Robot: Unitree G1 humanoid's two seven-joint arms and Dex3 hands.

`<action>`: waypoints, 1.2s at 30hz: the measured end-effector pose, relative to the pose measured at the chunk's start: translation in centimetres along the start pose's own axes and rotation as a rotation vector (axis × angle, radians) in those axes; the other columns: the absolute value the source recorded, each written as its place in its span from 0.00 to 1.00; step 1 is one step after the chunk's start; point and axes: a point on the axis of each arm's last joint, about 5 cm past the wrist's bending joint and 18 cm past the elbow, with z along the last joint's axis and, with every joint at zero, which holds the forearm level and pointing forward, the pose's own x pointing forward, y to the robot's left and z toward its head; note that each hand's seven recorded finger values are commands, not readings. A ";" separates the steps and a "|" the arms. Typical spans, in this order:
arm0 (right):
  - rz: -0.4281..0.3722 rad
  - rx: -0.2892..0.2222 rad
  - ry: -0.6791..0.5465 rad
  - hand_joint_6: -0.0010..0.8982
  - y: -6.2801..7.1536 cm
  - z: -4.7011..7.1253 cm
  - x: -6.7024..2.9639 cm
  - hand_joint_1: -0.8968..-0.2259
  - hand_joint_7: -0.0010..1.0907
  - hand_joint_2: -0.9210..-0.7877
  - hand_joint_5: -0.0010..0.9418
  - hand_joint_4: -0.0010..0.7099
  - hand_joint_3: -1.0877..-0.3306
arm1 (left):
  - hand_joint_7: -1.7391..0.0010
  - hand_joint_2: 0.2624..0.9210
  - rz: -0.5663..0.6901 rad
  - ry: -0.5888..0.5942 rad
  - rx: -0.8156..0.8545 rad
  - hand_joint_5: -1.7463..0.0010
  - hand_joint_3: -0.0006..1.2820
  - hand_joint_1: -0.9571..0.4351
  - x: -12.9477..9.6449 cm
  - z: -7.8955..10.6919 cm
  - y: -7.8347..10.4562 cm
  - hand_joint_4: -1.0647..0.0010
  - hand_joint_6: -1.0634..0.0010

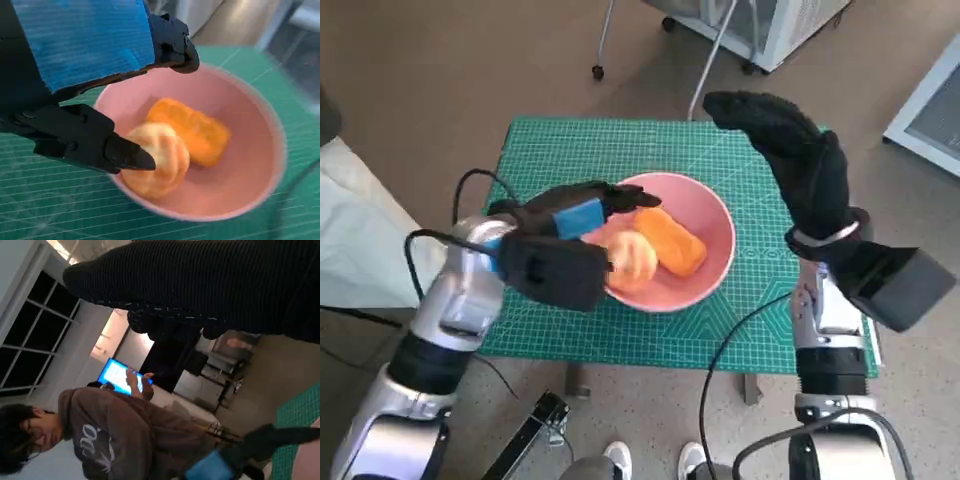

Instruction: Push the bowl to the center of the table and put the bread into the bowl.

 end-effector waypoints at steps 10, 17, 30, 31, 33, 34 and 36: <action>-0.030 -0.049 0.000 0.00 0.5 0.4 0.59 0.38 0.58 0.00 0.36 0.06 0.41 | 0.81 1.00 0.281 -0.176 -0.072 0.95 0.07 0.48 -2.4 -0.4 0.8 0.53 0.57; -0.042 -0.047 -0.014 0.00 0.9 0.6 1.23 0.39 0.59 0.00 0.32 0.08 0.41 | 0.82 1.00 0.640 -0.390 -0.166 0.97 0.11 0.45 -3.5 -0.3 0.4 0.56 0.59; -0.029 -0.041 -0.034 0.00 1.3 0.9 2.33 0.36 0.61 0.00 0.23 0.13 0.42 | 0.84 1.00 0.841 -0.524 -0.372 1.00 0.20 0.39 -3.2 0.0 -2.2 0.68 0.73; -0.027 -0.041 -0.034 0.00 1.3 0.9 2.35 0.36 0.61 0.00 0.22 0.14 0.42 | 0.84 1.00 0.847 -0.530 -0.382 1.00 0.21 0.39 -3.2 0.1 -2.3 0.69 0.74; -0.023 -0.041 -0.037 0.00 1.4 0.9 2.41 0.36 0.61 0.00 0.21 0.15 0.43 | 0.84 1.00 0.860 -0.542 -0.395 1.00 0.21 0.39 -3.1 0.1 -2.3 0.70 0.75; -0.021 -0.042 -0.039 0.00 1.4 0.9 2.44 0.36 0.61 0.00 0.21 0.15 0.43 | 0.84 1.00 0.866 -0.548 -0.397 1.00 0.21 0.38 -3.1 0.1 -2.3 0.70 0.76; -0.018 -0.042 -0.042 0.00 1.5 1.0 2.49 0.36 0.61 0.00 0.20 0.16 0.43 | 0.85 1.00 0.882 -0.559 -0.402 1.00 0.22 0.38 -3.1 0.2 -2.4 0.72 0.76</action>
